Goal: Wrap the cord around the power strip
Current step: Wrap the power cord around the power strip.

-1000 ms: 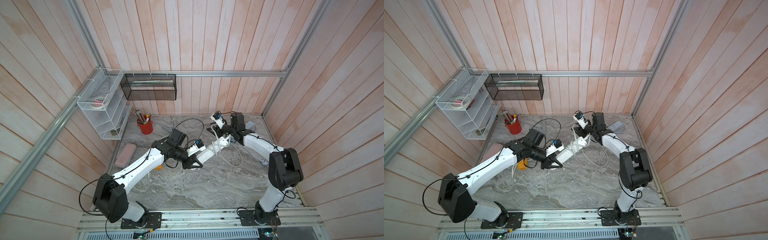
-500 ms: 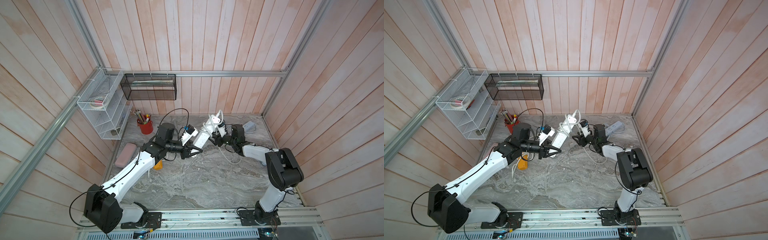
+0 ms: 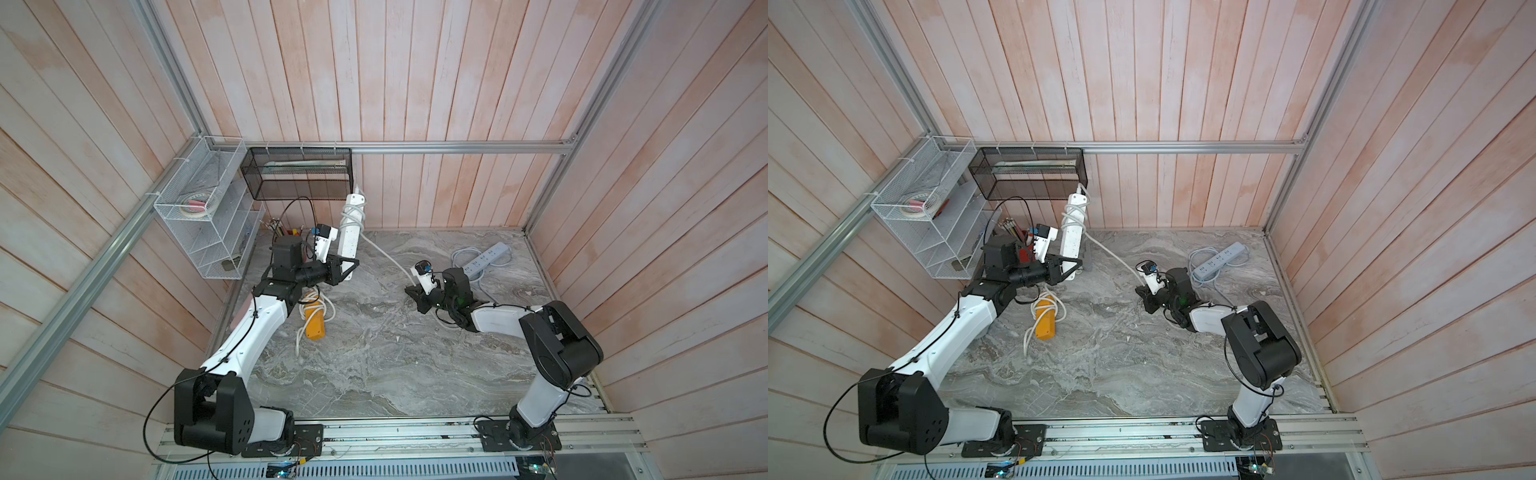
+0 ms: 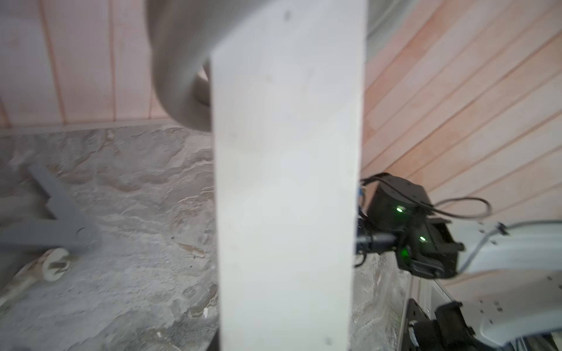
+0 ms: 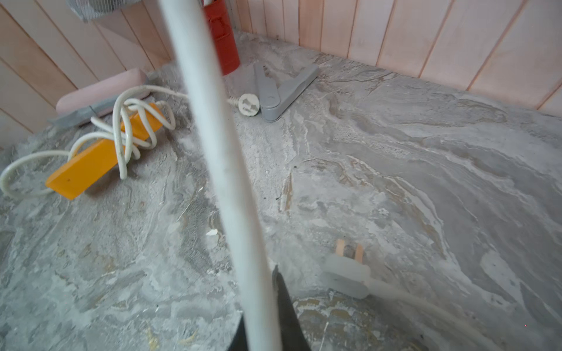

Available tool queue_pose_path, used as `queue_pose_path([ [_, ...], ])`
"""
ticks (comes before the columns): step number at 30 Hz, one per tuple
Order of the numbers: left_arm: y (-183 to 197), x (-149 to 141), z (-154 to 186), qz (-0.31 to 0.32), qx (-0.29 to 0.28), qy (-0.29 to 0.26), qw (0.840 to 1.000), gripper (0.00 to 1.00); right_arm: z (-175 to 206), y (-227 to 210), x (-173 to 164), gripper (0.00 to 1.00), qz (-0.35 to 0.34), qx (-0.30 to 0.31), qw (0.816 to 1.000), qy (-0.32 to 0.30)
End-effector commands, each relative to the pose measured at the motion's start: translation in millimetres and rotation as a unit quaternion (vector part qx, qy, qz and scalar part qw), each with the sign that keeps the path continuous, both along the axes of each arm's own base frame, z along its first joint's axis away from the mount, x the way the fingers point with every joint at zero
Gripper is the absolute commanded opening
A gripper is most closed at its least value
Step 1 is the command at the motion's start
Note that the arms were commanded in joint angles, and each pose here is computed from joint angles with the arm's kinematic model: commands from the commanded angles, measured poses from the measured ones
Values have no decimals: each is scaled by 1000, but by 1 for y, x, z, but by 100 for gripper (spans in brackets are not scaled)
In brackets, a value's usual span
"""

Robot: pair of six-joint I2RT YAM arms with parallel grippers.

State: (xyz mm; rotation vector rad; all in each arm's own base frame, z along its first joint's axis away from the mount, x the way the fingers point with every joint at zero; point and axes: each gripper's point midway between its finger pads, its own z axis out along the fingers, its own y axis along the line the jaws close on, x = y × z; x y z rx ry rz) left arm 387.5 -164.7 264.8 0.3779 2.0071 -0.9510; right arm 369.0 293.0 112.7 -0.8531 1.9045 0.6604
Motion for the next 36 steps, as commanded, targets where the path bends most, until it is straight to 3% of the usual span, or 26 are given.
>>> queue_pose_path([
  [1,49,45,23,126,73,-60,987,0,-21,-12,-20,0,7,-136,990,-26],
  [4,76,62,-5,183,147,-36,971,0,-18,-7,-42,0,53,-205,976,-53],
  [7,79,71,-26,187,212,-29,959,0,9,4,-61,0,91,-219,967,-95],
  [10,57,70,-62,137,290,0,947,0,64,22,-71,0,117,-177,967,-144],
  [15,1,41,-100,17,355,4,935,0,147,39,-65,0,130,-124,960,-215],
  [18,-38,8,-107,-79,349,-10,934,0,170,38,-50,0,130,-107,961,-218],
  [23,-83,-62,-105,-225,289,-11,930,0,192,27,-11,0,108,-101,964,-221],
  [28,-116,-136,-95,-365,221,-15,904,0,194,9,36,0,106,-110,968,-201],
  [32,-131,-160,-69,-413,167,-43,894,0,178,-2,65,0,124,-97,972,-173],
  [36,-133,-168,-35,-411,127,-118,895,0,146,-9,85,3,158,-8,983,-90],
])
